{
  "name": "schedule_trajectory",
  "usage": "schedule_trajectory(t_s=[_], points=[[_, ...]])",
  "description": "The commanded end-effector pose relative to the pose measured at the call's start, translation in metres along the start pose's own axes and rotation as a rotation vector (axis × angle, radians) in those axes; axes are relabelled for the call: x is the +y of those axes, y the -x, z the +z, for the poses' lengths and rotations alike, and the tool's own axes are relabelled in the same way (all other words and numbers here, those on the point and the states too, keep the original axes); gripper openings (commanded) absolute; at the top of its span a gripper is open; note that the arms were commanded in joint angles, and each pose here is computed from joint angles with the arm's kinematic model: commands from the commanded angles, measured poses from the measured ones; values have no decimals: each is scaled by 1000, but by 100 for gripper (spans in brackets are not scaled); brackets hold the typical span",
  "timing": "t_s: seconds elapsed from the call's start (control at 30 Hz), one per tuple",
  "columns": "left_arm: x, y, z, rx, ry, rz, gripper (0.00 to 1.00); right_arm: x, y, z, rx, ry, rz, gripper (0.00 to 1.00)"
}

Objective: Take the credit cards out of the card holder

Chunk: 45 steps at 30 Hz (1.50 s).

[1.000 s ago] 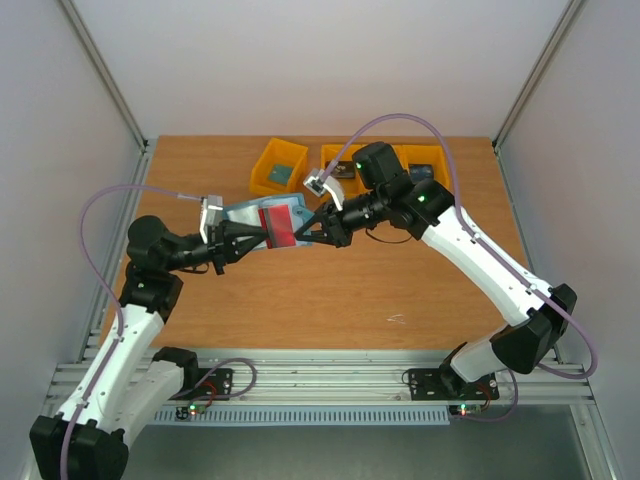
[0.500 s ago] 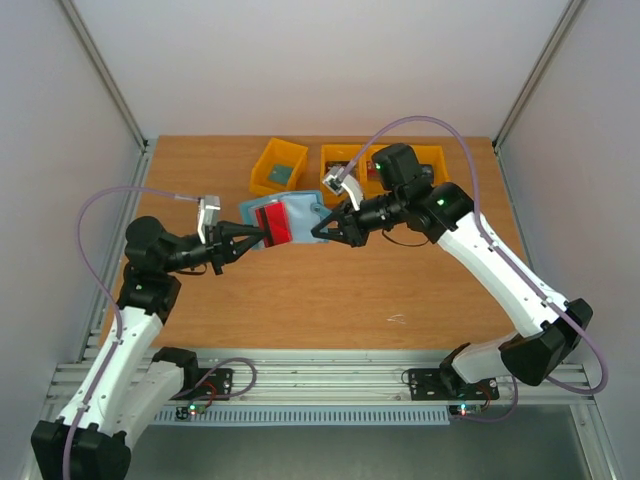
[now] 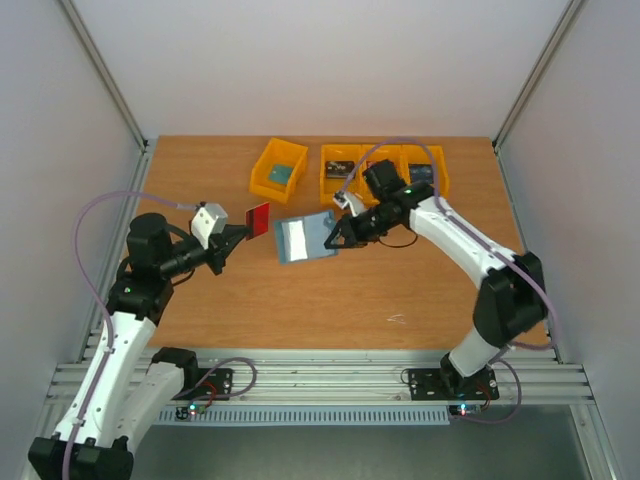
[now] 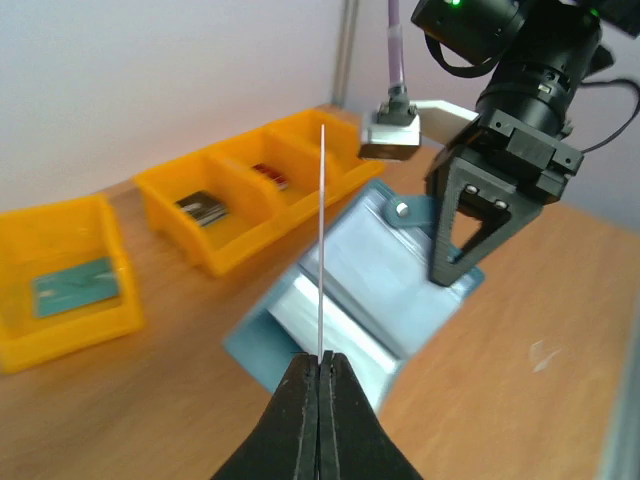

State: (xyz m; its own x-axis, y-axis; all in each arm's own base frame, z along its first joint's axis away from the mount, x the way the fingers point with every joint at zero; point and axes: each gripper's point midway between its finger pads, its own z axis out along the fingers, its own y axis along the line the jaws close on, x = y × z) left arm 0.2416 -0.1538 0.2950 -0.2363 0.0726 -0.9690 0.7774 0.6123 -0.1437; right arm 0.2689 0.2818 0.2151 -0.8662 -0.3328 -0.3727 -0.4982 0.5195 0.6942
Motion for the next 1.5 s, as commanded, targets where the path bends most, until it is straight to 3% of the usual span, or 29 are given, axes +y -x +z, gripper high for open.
schedule_trajectory(t_s=[0.0,0.1,0.27,0.3,0.43,0.53,0.67,0.9,1.2,1.4,1.47], points=[[21,-18,-10,133,164,399,0,-24,-14,40,94,29,195,1],[41,-23,-15,204,283,648,0,-39,-23,66,154,29,260,1],[65,1,-22,188,488,1086,0,-60,-39,96,240,45,357,1],[66,6,-23,168,526,1180,0,-65,-42,99,252,37,370,1],[45,37,-22,-11,684,1802,0,-78,-53,108,288,15,409,1],[20,38,-19,-129,679,2039,0,-87,-59,113,307,-2,435,1],[4,32,-17,-201,637,2139,0,-94,-64,118,319,-20,454,1],[4,25,-14,-193,607,2131,0,-102,-67,120,331,-52,476,13],[15,17,-14,-98,588,2084,0,-104,-65,89,337,-207,426,54],[6,13,-14,-126,527,2045,0,-81,-46,52,304,-276,317,66],[6,17,-17,-130,501,1924,0,-64,-33,36,273,-266,242,67]])
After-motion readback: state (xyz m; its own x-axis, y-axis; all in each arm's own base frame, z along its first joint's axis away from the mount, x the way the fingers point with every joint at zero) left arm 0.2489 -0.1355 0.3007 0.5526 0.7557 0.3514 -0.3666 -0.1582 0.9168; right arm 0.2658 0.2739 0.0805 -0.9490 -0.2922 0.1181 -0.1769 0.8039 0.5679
